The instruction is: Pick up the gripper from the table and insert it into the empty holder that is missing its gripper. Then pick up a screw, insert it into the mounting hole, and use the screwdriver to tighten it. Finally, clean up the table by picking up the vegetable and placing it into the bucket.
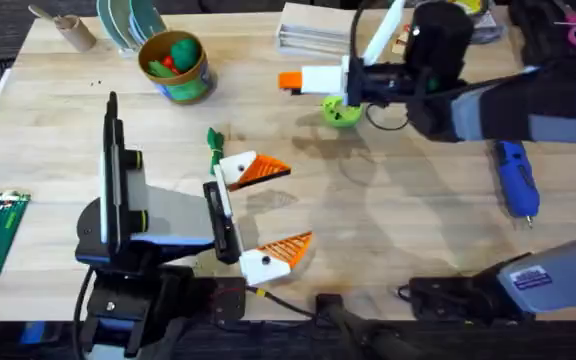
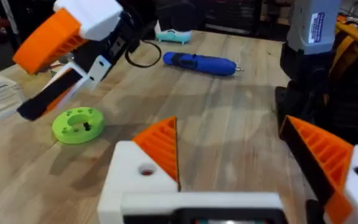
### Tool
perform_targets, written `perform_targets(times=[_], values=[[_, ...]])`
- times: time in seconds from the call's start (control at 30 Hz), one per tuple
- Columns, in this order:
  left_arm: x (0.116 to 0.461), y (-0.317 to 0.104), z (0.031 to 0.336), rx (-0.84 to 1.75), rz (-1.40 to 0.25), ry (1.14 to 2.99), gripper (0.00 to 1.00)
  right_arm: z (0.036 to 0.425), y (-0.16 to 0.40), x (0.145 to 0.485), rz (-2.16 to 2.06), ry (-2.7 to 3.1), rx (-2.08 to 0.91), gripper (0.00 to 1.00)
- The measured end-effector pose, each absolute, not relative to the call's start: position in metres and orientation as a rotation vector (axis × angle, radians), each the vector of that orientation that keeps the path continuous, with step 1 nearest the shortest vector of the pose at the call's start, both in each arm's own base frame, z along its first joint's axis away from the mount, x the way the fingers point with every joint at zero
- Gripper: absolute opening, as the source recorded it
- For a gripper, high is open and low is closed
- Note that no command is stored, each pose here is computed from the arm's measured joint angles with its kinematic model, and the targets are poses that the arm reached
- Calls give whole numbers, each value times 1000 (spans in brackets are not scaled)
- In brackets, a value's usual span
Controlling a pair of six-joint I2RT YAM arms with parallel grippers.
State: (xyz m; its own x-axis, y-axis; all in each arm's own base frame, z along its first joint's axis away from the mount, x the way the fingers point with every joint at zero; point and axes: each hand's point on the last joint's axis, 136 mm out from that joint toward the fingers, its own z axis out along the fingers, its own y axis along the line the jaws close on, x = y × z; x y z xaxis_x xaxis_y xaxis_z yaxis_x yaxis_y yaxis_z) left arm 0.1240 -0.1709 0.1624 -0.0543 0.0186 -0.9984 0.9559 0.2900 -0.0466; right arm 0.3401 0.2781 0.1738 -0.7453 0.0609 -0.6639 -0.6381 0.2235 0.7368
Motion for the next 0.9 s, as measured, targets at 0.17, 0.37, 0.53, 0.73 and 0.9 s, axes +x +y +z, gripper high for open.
perform_targets(times=[0.17,0.37,0.53,0.73,0.9], values=[[124,-171,162,983,-1013,1391,992,172,245,367,1353,2021,-414,978],[124,-171,162,983,-1013,1390,993,189,204,378,979,2135,-395,980],[124,-171,162,983,-1013,1390,993,218,171,379,654,2157,-425,992],[124,-171,162,984,-1013,1390,992,225,148,364,490,2200,-440,992],[124,-171,162,983,-1013,1390,993,228,142,358,449,2204,-445,992]])
